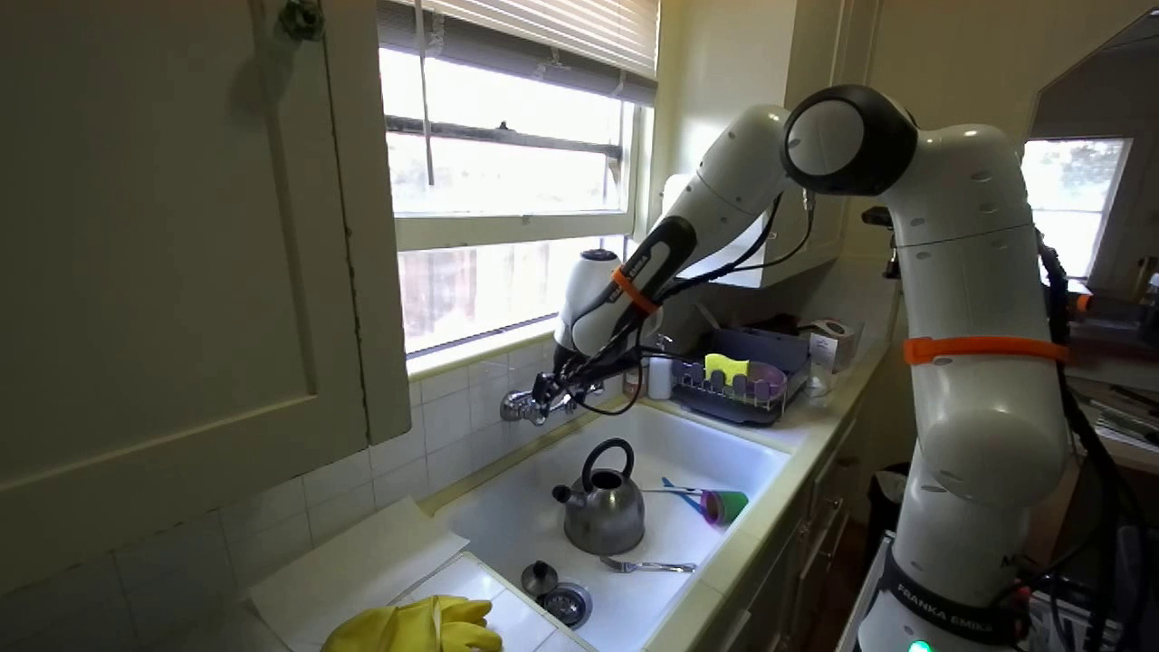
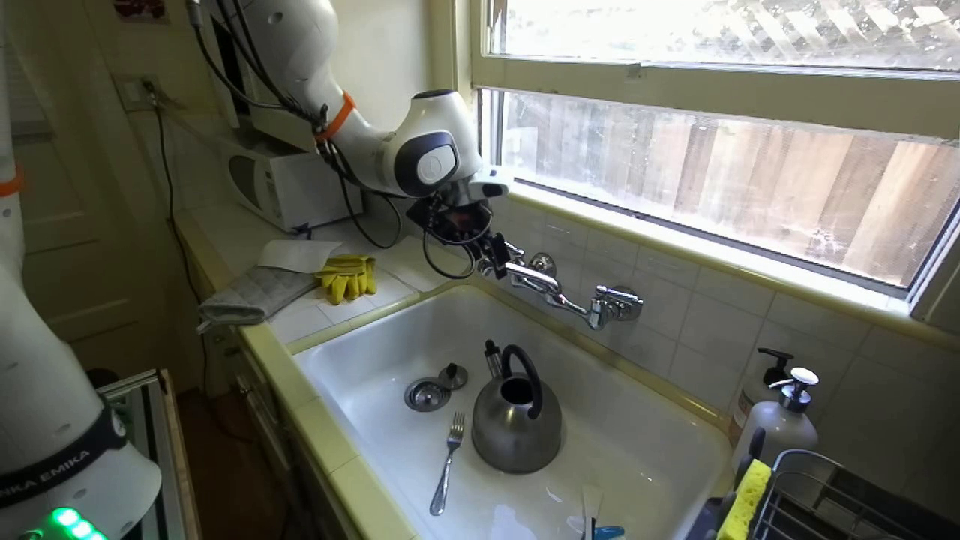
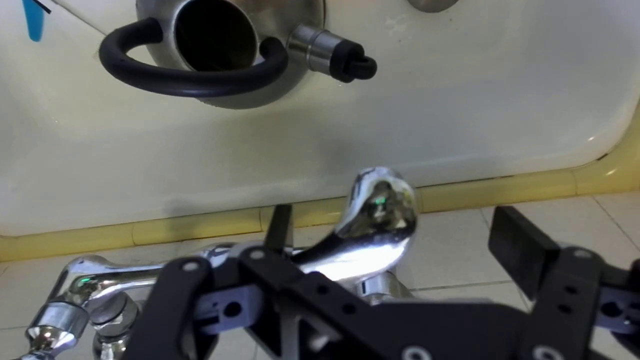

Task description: Move the faucet head to the left and pour the contents of the kettle into the sink

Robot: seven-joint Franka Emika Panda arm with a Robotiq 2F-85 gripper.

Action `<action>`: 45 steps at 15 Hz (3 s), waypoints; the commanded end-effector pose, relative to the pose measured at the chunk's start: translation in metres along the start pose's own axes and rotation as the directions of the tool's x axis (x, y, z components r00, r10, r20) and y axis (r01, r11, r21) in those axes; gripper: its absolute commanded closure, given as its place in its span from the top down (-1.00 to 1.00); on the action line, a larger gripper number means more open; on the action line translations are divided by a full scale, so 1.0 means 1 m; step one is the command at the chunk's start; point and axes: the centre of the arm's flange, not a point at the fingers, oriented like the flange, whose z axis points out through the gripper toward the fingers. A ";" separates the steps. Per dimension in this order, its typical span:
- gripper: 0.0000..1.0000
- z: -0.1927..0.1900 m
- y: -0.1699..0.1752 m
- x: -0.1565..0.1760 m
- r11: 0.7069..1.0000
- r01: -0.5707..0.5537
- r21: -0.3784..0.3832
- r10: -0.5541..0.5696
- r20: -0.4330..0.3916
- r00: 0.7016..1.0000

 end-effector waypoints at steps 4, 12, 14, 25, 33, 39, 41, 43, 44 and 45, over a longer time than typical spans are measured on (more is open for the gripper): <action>1.00 0.005 -0.031 0.030 0.999 -0.011 0.042 0.012 -0.004 1.000; 1.00 -0.036 -0.040 -0.007 0.982 0.185 0.039 -0.189 0.142 0.972; 1.00 -0.049 -0.037 -0.022 0.980 0.201 -0.008 -0.195 0.192 0.962; 1.00 -0.034 0.085 -0.121 0.920 -0.346 -0.182 0.388 0.326 0.862; 1.00 -0.016 0.151 -0.133 0.824 -0.534 -0.191 0.567 0.299 0.768; 1.00 0.019 0.157 -0.110 0.681 -0.681 -0.269 0.732 0.233 0.640; 1.00 0.030 0.161 -0.097 0.599 -0.758 -0.259 0.801 0.209 0.561; 1.00 0.044 0.164 -0.082 0.518 -0.823 -0.233 0.855 0.170 0.490; 1.00 0.050 0.166 -0.075 0.482 -0.847 -0.224 0.876 0.150 0.458; 1.00 0.056 0.167 -0.069 0.446 -0.868 -0.219 0.894 0.135 0.426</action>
